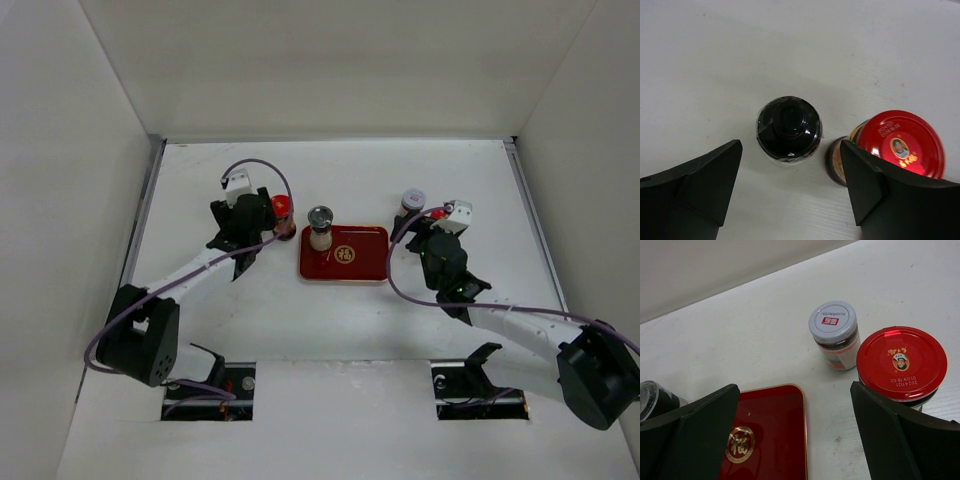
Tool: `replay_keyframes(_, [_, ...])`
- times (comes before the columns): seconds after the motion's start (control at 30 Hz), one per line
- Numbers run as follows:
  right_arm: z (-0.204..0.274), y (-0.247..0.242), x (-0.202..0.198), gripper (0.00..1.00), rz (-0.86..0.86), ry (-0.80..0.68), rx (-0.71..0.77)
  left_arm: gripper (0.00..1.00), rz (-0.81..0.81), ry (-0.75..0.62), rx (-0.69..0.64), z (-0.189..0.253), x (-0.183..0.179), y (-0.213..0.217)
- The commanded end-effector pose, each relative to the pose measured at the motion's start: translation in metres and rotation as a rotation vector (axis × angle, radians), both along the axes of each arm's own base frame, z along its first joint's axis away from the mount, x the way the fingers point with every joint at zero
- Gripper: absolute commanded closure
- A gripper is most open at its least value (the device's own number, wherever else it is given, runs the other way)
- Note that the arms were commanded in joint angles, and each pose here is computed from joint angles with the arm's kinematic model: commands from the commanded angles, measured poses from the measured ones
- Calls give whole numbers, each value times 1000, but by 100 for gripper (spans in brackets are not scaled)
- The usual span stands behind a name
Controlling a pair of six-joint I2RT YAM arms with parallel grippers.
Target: Organize the condiment bottles
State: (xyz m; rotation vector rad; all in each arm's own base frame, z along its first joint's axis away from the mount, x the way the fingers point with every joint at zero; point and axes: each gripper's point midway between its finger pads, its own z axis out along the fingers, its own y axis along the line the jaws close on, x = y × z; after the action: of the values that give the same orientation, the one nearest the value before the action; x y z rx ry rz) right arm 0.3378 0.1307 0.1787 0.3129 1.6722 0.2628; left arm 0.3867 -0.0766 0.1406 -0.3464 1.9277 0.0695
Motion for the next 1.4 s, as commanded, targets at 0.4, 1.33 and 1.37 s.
replay_keyframes(0.4, [28,8,5,0,10,-71,42,56,88,-68,-28,12,20,16])
replay_keyframes(1.33, [31,-29,-1,58,-95,-74,100,63,-506,-318,-161,116,-116,-226])
replay_keyframes(1.37, [33,-31,-2,62,-99,-78,104,63,-514,-320,-153,115,-110,-236])
